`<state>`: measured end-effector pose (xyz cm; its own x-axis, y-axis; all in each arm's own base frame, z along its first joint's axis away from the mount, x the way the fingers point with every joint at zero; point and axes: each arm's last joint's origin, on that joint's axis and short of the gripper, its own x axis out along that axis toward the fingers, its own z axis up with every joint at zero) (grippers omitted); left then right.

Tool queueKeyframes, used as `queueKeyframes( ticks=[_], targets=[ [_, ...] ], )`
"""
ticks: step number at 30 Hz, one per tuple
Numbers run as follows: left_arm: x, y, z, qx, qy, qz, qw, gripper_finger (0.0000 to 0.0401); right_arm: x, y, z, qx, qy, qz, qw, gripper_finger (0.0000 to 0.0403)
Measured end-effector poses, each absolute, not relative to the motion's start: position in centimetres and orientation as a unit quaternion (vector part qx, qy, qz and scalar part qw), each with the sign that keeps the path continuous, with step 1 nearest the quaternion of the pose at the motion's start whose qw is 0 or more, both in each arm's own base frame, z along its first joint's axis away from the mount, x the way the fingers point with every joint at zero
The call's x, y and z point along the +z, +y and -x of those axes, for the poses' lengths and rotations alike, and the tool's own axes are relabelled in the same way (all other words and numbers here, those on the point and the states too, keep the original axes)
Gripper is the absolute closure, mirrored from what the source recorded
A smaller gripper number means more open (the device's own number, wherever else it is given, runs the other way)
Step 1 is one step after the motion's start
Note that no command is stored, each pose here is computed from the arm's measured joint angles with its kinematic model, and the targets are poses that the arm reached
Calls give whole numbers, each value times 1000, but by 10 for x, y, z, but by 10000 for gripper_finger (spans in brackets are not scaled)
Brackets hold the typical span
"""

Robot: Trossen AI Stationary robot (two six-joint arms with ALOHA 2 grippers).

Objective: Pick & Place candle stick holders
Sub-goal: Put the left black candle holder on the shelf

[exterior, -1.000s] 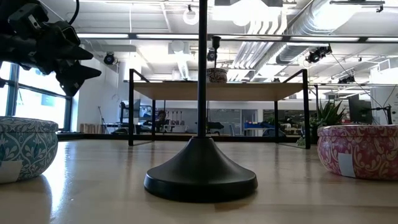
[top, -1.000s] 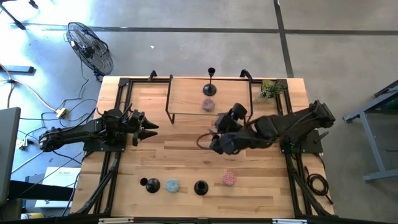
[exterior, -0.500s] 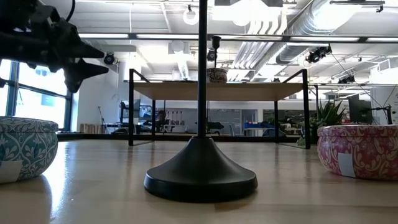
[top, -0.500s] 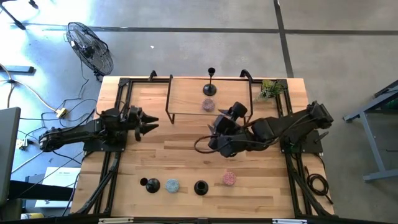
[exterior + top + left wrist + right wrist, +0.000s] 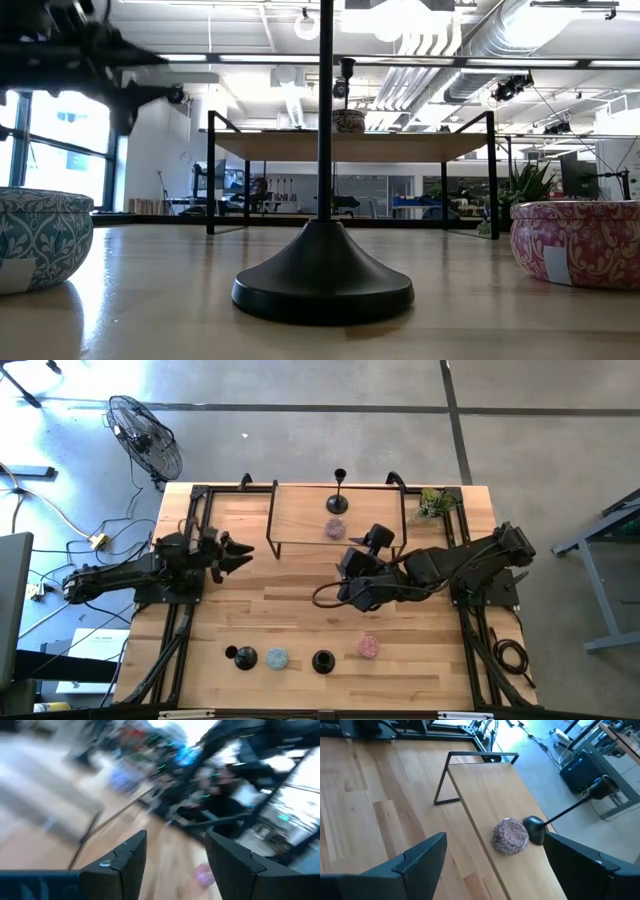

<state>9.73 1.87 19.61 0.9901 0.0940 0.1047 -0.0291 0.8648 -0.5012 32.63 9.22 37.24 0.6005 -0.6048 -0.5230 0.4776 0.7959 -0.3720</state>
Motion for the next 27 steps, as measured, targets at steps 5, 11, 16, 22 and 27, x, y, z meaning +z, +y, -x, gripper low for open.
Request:
queueKeyframes(
  ticks=[5,11,16,22,27],
  targets=[
    [228,14,-89,-26,-82,189,978,203,372,90,-327,-308,328,95,888,75],
    [276,10,-67,17,13,135,991,203,372,87,-328,-302,333,88,889,75],
    [313,7,-57,6,47,111,993,203,372,87,-328,-303,332,78,890,75],
    [332,5,-62,-44,92,108,989,203,372,88,-328,-308,326,55,892,75],
    [335,1,-80,-170,104,121,972,203,371,92,-327,-302,325,47,895,75]
  ],
)
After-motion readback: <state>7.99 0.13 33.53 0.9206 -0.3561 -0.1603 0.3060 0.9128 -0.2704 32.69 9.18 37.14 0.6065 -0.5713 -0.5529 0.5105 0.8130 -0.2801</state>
